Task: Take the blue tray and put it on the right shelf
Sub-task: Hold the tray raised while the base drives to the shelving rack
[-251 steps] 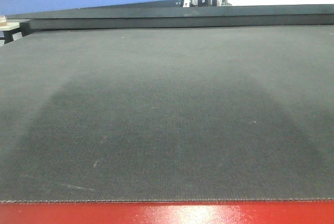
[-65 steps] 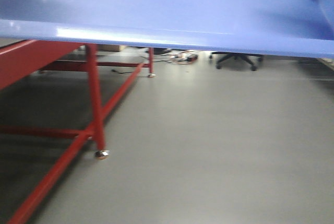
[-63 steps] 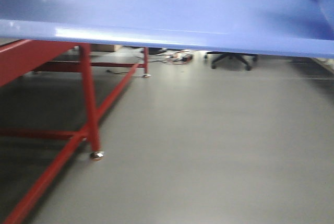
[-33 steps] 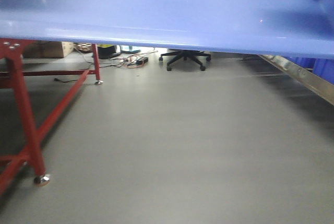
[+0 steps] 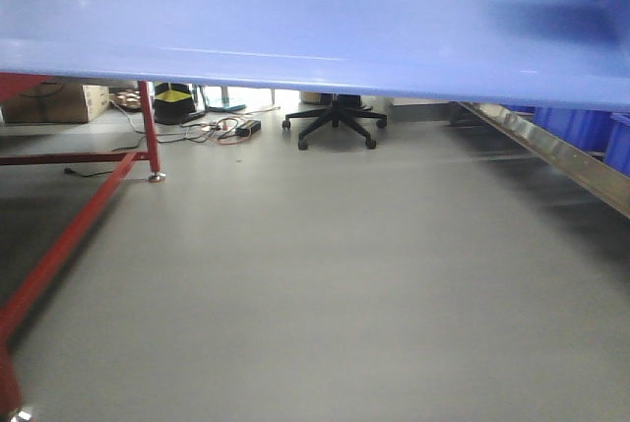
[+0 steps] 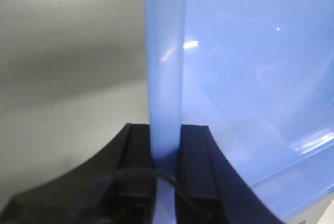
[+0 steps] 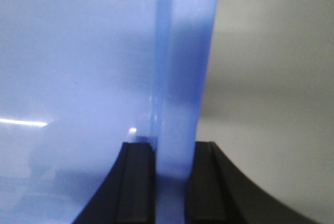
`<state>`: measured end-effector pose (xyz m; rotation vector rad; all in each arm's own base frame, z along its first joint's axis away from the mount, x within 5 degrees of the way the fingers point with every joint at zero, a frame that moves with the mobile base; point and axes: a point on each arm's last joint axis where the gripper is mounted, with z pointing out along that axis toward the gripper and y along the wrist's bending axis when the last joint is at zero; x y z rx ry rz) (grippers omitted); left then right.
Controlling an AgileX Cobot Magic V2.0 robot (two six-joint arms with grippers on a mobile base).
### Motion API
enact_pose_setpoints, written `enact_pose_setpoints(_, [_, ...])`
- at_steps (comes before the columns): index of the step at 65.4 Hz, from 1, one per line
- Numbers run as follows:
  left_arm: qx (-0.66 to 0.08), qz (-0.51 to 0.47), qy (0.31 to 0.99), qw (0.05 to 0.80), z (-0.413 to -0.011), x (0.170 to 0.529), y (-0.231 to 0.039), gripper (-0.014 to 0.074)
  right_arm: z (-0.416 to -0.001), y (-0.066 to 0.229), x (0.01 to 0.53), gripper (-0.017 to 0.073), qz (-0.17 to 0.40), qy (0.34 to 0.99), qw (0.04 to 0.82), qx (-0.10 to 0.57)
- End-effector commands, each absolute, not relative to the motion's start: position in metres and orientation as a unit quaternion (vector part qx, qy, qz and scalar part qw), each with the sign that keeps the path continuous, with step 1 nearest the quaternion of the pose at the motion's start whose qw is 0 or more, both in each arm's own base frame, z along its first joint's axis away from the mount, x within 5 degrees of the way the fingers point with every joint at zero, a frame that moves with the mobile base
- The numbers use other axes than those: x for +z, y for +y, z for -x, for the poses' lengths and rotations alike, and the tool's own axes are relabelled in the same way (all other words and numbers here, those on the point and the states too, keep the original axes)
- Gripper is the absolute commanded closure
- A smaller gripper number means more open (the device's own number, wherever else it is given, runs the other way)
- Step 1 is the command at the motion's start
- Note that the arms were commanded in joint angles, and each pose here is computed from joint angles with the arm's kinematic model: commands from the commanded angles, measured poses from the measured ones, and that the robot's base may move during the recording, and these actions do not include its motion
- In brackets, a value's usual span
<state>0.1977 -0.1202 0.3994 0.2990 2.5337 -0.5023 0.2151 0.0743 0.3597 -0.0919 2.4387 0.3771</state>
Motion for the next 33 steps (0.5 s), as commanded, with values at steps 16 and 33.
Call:
enact_pose_setpoints(16, [-0.169,-0.119,0.927,0.313,-0.1948,0.4141,-0.1121,0.0642,-0.217,0.0655,0.3751,0.0505,0.057,0.917,0.381,0.103])
enact_pose_setpoints(33, [-0.169,-0.119,0.927,0.313,-0.1948,0.4141,-0.1121,0.0642,-0.217,0.0655,0.3751,0.0505,0.057,0.917,0.381,0.103])
